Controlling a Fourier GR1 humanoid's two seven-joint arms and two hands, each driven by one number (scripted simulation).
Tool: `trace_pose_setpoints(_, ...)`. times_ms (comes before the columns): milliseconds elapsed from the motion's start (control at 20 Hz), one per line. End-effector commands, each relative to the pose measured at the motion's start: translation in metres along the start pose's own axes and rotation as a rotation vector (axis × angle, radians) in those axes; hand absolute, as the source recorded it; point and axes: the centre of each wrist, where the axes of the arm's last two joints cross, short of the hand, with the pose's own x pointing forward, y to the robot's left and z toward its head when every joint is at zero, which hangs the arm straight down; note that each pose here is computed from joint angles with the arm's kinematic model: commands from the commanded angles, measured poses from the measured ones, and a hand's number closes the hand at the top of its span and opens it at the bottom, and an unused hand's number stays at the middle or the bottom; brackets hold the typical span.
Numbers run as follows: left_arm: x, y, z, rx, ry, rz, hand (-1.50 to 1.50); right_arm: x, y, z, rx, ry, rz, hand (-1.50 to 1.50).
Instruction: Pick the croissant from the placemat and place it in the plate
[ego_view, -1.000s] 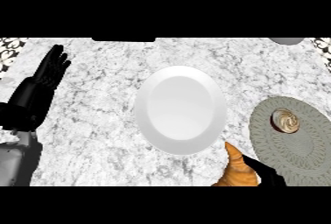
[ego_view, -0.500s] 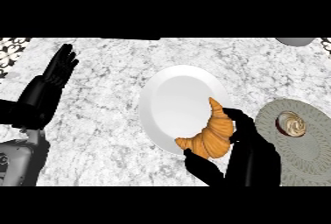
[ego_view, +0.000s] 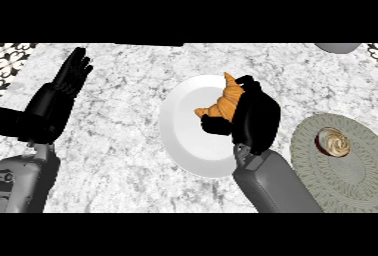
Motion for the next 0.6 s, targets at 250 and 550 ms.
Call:
trace_pose_setpoints(250, 0.001, 0.003, 0.007, -0.010, 0.008, 0.007, 0.00, -0.009, 0.049, -0.048, 0.020, 0.225, -0.220, -1.50)
trace_pose_setpoints(550, -0.003, 0.004, -0.005, -0.004, 0.000, 0.000, 0.00, 0.021, 0.051, -0.060, -0.075, 0.133, -0.401, -1.50)
